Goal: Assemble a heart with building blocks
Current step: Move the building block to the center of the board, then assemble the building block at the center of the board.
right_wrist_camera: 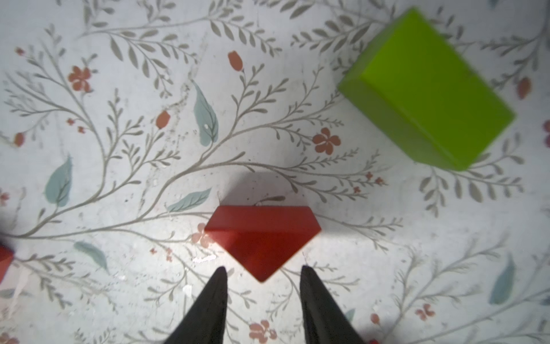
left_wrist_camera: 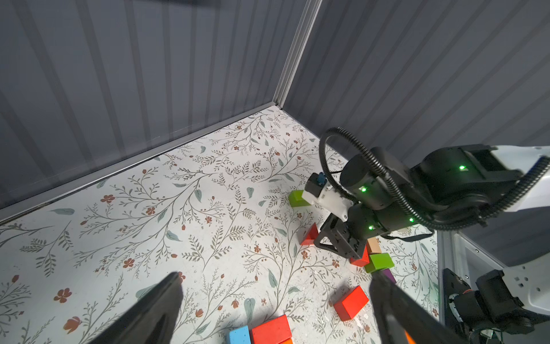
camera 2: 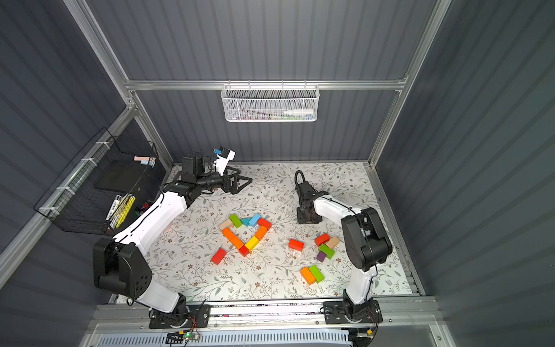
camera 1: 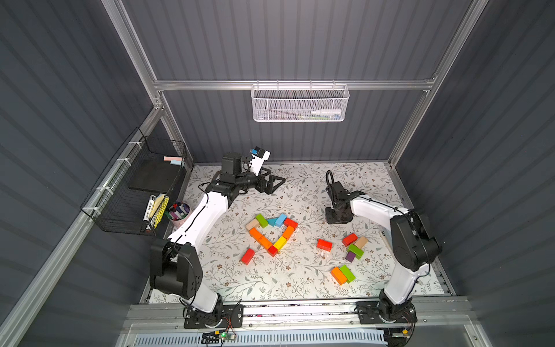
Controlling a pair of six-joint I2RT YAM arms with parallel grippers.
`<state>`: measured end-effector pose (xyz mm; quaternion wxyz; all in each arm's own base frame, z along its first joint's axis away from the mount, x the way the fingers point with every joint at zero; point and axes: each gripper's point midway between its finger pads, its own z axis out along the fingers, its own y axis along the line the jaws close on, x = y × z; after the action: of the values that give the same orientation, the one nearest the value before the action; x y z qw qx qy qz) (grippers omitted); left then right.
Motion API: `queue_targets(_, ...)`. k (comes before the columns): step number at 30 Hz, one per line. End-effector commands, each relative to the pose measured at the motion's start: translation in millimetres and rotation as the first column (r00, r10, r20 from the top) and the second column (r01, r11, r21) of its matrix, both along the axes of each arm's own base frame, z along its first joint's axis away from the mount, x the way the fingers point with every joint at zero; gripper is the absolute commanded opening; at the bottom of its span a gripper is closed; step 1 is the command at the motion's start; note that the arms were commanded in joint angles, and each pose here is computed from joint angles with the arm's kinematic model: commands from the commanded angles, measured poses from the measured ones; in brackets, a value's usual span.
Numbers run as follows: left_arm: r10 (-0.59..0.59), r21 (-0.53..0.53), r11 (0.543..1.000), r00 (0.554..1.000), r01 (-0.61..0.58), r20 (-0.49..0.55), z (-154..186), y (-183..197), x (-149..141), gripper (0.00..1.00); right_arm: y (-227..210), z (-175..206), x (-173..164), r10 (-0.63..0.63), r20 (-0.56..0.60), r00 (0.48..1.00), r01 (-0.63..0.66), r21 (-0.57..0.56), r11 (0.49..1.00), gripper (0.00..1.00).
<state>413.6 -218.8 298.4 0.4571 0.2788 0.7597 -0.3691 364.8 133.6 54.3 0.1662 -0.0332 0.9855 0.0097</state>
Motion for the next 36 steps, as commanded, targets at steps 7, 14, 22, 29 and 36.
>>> queue_targets(7, -0.021, 0.010, 1.000, 1.000, 0.021, -0.010, -6, -2, -4, 0.99, -46, 24, 22, -0.011, 0.030, 0.999, 0.011, 0.004, 1.000, 0.53)
queue_targets(14, -0.048, -0.001, 0.999, 0.999, 0.048, -0.020, -8, -6, -7, 0.99, -62, 15, 57, 0.009, 0.016, 1.000, -0.008, -0.052, 0.999, 0.67)
queue_targets(22, -0.173, -0.051, 0.984, 0.985, 0.171, -0.021, -2, -18, -22, 0.99, -66, -2, 83, 0.054, -0.039, 0.998, -0.055, -0.049, 0.997, 0.67)
queue_targets(29, -0.162, -0.042, 0.986, 0.987, 0.161, -0.013, 0, -16, -22, 0.99, -58, -3, 87, 0.076, -0.055, 0.996, -0.075, 0.013, 0.997, 0.62)
queue_targets(36, -0.158, -0.041, 0.987, 0.987, 0.158, -0.014, 0, -16, -22, 0.99, -45, -8, 81, 0.131, -0.037, 0.991, -0.128, 0.083, 0.988, 0.61)
